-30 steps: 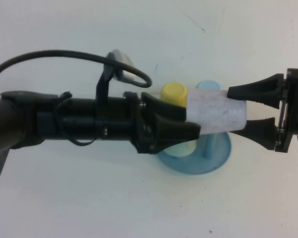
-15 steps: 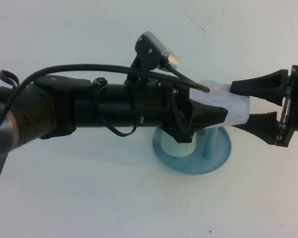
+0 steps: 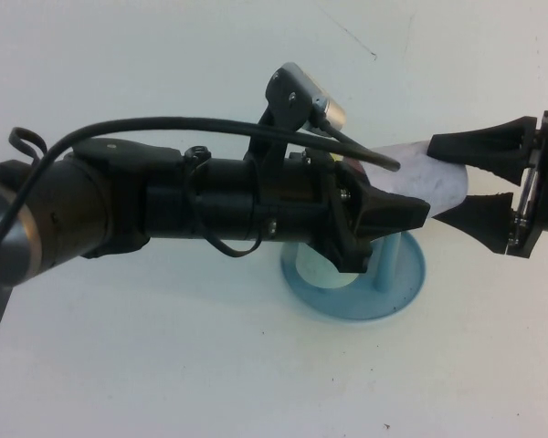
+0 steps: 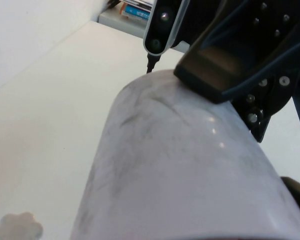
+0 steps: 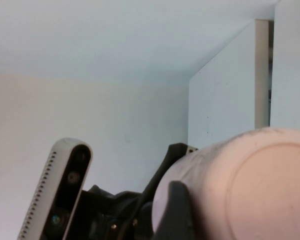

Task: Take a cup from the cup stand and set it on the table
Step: Hand over the cup, then place the cup on the table

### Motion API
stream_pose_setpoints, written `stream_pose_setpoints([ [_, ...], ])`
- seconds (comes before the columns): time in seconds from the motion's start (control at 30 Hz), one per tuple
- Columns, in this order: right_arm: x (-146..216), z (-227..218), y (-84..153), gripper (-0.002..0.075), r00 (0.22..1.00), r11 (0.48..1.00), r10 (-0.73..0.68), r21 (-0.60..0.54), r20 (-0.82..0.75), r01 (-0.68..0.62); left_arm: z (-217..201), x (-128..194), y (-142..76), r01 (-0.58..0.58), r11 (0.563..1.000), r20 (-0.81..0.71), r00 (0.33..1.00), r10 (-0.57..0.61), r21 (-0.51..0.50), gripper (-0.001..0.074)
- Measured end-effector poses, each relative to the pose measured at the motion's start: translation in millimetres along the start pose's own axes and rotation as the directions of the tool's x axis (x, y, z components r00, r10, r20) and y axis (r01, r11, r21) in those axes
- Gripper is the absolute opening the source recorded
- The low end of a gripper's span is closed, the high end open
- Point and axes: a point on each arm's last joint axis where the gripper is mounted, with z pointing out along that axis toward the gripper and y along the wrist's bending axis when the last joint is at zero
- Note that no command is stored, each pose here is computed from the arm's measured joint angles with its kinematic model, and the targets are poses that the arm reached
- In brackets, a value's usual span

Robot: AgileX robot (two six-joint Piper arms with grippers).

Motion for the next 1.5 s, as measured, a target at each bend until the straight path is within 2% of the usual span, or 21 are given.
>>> stream_pose_setpoints([
  [0.3, 3.7, 12.1, 1.8, 0.0567, 1.000, 1.000, -0.014, 0.000, 0.013, 0.014, 0.4, 2.1, -1.0, 0.010, 1.000, -0.023, 1.000, -0.010, 0.009, 0.0031],
  [0.67, 3.7, 13.5, 3.4, 0.0568, 0.978, 0.978, -0.207, -0.011, 0.022, 0.207, -0.1, 3.1, 0.8, 0.023, 1.000, -0.033, 0.999, -0.023, -0.008, 0.0027],
  [0.87, 7.7, 16.9, 3.8, 0.0664, 0.956, 0.956, -0.294, -0.016, -0.003, 0.294, 0.5, 0.9, -0.1, 0.041, 0.999, -0.020, 0.999, -0.041, -0.003, 0.0024],
  [1.0, 9.2, 16.9, 4.3, 0.0681, 0.953, 0.953, -0.303, -0.026, -0.017, 0.303, 0.0, -0.7, -1.0, 0.064, 0.998, -0.021, 0.998, -0.063, 0.009, 0.0022],
  [1.2, 8.0, 4.5, -0.9, 0.0684, 0.943, 0.944, -0.328, -0.001, -0.055, 0.329, -13.2, 0.8, 1.5, 0.104, 0.994, -0.104, 0.989, -0.101, 0.023, 0.0021],
  [1.37, 11.1, -12.4, 1.3, 0.0684, 0.901, 0.902, -0.418, 0.065, -0.118, 0.427, -36.3, 0.6, 5.9, 0.081, 0.996, -0.196, 0.977, -0.087, -0.042, 0.0020],
  [1.5, 15.2, -24.0, 5.5, 0.0684, 0.844, 0.843, -0.510, 0.095, -0.169, 0.529, -53.2, 0.5, -3.2, 0.013, 0.995, -0.326, 0.944, -0.046, -0.101, 0.0020],
])
